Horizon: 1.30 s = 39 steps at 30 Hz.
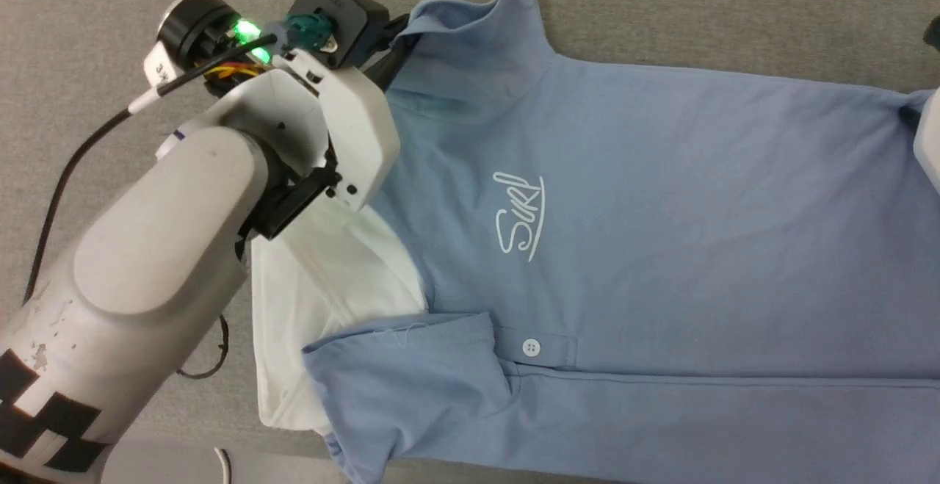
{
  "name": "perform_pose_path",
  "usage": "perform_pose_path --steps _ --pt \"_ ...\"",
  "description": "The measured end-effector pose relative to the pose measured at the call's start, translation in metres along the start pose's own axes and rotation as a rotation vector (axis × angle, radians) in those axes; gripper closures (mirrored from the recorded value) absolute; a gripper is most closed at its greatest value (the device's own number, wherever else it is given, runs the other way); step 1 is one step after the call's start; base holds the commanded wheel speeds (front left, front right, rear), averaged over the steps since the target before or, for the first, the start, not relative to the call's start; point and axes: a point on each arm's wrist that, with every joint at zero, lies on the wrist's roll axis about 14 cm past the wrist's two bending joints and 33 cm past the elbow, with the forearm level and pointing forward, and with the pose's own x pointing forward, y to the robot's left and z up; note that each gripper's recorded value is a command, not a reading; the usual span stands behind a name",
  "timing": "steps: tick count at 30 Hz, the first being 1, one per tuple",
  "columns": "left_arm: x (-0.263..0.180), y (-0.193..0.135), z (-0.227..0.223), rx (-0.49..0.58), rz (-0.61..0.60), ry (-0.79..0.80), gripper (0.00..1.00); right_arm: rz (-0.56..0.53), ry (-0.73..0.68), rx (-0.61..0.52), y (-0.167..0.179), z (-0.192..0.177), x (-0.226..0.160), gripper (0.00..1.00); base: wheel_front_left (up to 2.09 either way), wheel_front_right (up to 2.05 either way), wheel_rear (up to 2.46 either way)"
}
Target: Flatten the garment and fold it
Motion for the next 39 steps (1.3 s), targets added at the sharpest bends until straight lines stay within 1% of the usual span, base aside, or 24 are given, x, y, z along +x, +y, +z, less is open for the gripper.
perform_pose_path --steps 1,5,10,14,20,23,26,29,33,36,39 --pt "0.000 0.001 -0.003 -0.005 0.003 0.002 1.00 0.009 0.000 -0.006 0.001 0.001 0.003 1.00 0.00 0.00 0.00" --pt "0.003 0.004 -0.010 -0.022 0.015 0.005 1.00 0.040 -0.030 0.002 0.007 0.007 0.009 1.00 0.00 0.00 0.00" --pt "0.006 0.011 -0.009 -0.028 0.037 -0.016 1.00 0.016 -0.099 0.027 -0.002 0.016 0.004 1.00 0.00 0.00 0.00" --pt "0.007 0.023 0.004 -0.025 0.071 -0.067 1.00 -0.028 -0.178 0.076 -0.016 0.027 -0.007 1.00 0.00 0.00 0.00" --pt "0.006 0.044 0.042 0.009 0.141 -0.199 1.00 -0.121 -0.325 0.106 -0.044 0.050 -0.032 1.00 0.00 0.00 0.00" --pt "0.002 0.050 0.061 0.007 0.171 -0.275 1.00 -0.166 -0.392 0.125 -0.057 0.057 -0.045 1.00 0.00 0.00 0.00" --pt "-0.003 0.051 0.068 0.017 0.185 -0.302 1.00 -0.193 -0.453 0.156 -0.064 0.062 -0.058 1.00 0.00 0.00 0.00" --pt "-0.011 0.046 0.069 0.040 0.182 -0.310 1.00 -0.188 -0.494 0.171 -0.057 0.060 -0.066 1.00 0.00 0.00 0.00" --pt "-0.028 0.028 0.057 0.044 0.158 -0.304 1.00 -0.184 -0.524 0.199 -0.046 0.042 -0.077 1.00 0.00 0.00 0.00" --pt "-0.048 0.012 0.040 0.043 0.142 -0.279 1.00 -0.165 -0.539 0.226 -0.031 0.027 -0.087 1.00 0.00 0.00 0.00" --pt "-0.070 -0.008 0.015 0.023 0.118 -0.219 1.00 -0.137 -0.541 0.238 -0.012 0.011 -0.096 1.00 0.00 0.00 0.00"
